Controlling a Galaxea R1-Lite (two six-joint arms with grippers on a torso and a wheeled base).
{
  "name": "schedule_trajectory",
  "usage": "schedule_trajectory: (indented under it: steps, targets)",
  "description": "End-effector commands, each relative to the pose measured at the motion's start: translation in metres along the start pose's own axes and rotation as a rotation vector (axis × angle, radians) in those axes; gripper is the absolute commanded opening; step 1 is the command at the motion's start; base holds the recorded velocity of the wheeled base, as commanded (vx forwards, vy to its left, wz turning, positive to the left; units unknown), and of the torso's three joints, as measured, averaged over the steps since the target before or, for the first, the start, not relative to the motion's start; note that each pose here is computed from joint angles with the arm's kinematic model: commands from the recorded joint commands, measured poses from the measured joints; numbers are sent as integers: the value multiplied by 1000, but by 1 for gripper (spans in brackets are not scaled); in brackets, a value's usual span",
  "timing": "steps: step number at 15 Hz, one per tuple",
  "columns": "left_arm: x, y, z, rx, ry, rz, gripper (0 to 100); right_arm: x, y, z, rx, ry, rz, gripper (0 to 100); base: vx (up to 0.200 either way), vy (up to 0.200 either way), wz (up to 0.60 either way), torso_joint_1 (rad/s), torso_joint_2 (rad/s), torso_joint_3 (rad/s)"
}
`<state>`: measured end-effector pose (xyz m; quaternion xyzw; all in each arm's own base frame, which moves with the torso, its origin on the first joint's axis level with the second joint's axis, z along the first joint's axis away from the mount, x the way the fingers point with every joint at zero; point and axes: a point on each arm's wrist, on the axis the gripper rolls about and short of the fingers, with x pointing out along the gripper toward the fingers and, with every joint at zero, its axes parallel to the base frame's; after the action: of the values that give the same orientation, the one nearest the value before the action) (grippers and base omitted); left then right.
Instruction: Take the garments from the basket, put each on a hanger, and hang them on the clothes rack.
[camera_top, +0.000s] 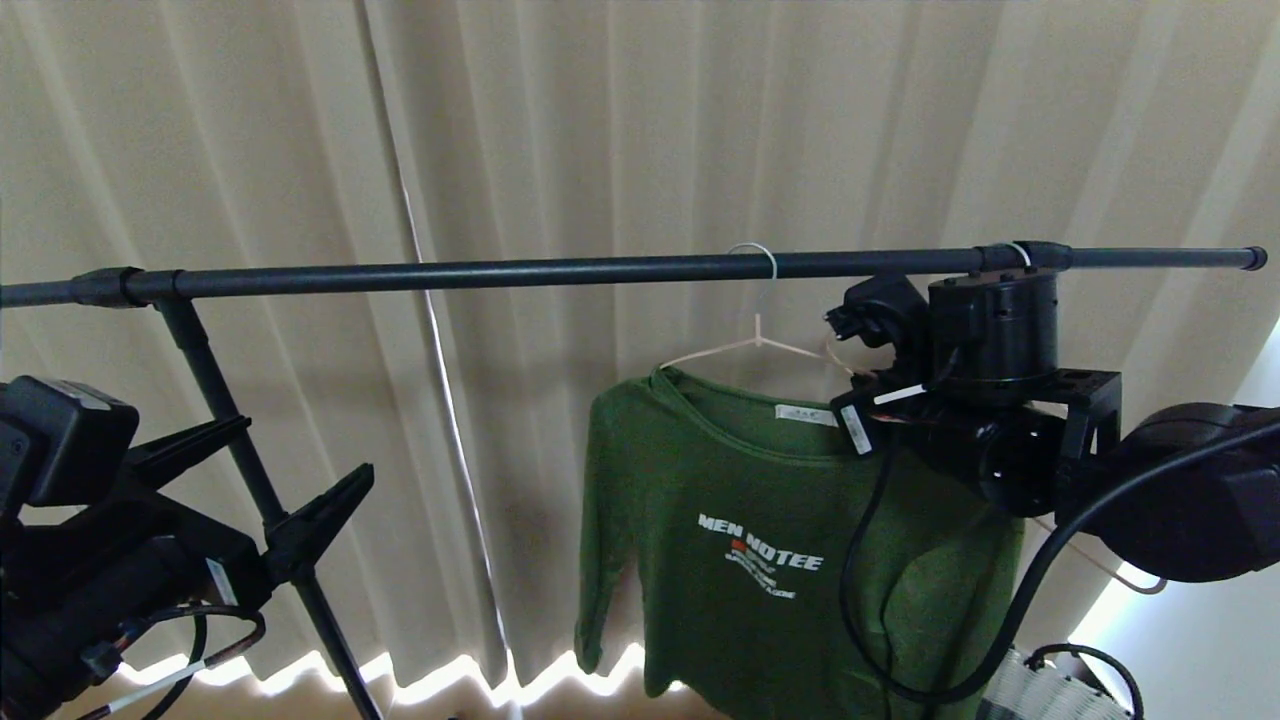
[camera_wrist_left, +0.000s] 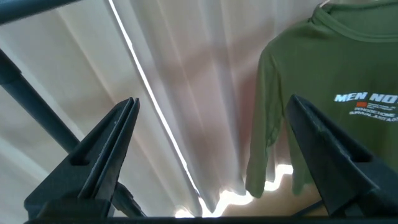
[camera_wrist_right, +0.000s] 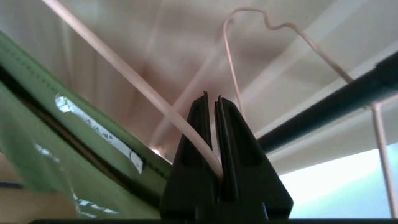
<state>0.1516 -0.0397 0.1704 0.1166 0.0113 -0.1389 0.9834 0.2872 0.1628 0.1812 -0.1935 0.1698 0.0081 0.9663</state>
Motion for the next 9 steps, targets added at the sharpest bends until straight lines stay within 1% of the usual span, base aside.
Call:
schedule_trajectory:
  steps: [1,4,5,9]
  targets:
    - [0,0,-1,0,5,-1,100,-3,6,1,-7,-8,19,0,0,0,0,0,0,0]
    - [0,0,-1,0,5,-1,100,-6,9,2,-10,-14,30,0,0,0,0,0,0,0]
    - [0,-1,-1,1,5,-3,100,-6,9,1,-10,-13,34,100,0,0,0,0,0,0]
    - [0,-1,-1,0,6,-3,100,-7,9,0,-3,-11,46,100,0,0,0,0,0,0]
